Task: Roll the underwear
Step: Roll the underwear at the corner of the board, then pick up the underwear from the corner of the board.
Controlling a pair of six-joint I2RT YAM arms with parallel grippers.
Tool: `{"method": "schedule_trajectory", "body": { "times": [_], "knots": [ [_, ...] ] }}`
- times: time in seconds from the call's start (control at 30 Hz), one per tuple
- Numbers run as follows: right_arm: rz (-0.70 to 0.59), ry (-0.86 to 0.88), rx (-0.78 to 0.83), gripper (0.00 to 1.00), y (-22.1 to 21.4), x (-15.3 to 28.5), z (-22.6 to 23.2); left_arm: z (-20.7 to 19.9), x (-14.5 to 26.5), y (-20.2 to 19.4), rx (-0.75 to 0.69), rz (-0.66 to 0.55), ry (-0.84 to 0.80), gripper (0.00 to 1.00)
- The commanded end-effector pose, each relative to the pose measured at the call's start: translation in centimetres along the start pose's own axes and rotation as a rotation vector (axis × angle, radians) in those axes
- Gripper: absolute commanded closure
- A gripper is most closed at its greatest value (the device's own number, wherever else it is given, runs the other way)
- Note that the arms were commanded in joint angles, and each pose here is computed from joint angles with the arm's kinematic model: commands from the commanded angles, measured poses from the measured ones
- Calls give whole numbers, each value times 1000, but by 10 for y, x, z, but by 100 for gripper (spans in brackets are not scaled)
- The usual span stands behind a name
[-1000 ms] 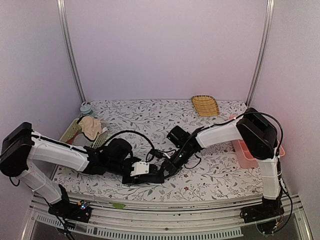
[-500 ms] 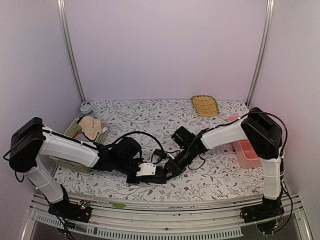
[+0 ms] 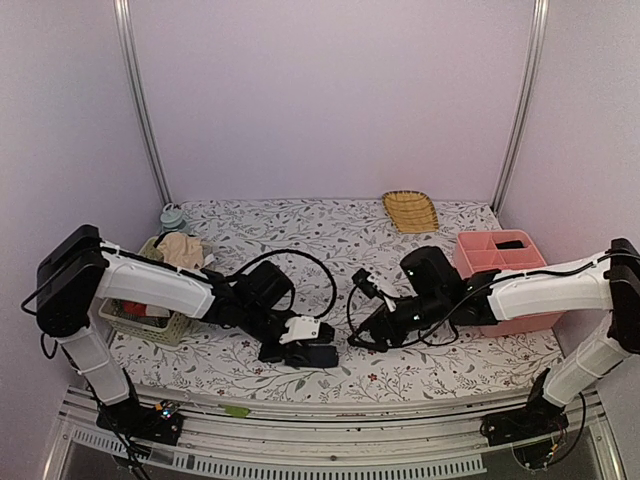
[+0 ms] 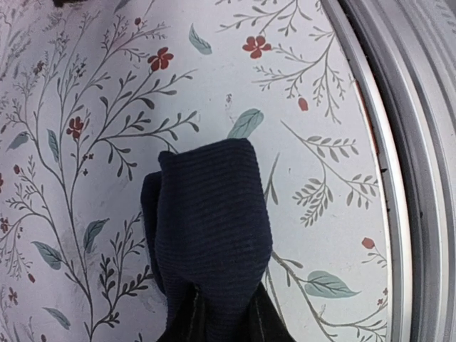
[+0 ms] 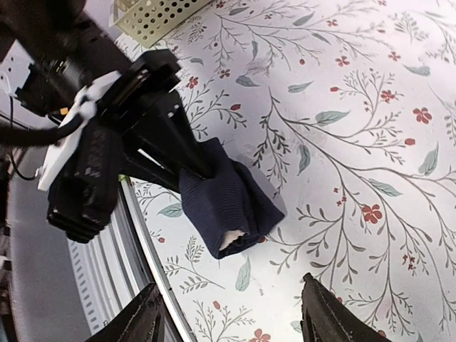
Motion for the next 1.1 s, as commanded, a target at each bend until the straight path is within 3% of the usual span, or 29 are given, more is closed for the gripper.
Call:
{"method": "schedule_trajectory", "body": {
  "times": [0.0,0.23,0.53,0.83,1.07],
  "knots": [
    [-25,-109,208,35,-15,-8,20,-38,-10,-31,152,77,-228,95],
    [-22,-154,391,34,-36,-14,45,-25,-8,-29,297,-1,-332,95],
    [-2,-354,661,31,-26,-49,32,-20,-9,-30,333,-39,-372,95],
    [0,-400,822,24,-10,-71,31,-23,-12,-33,354,-40,-389,95],
    [66,-364,875,28,-20,-92,29,-20,-20,-43,406,-31,-422,95]
  ]
}}
Point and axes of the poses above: each gripper's point midway between its finger pads, its own x axis back along the fingers, its own z axis along the line the jaws close on, y = z × x, the point moved 1 cm from there along x, back along the fingers, and after that the axes turned 13 degrees about -x, right-handed, at the moved point
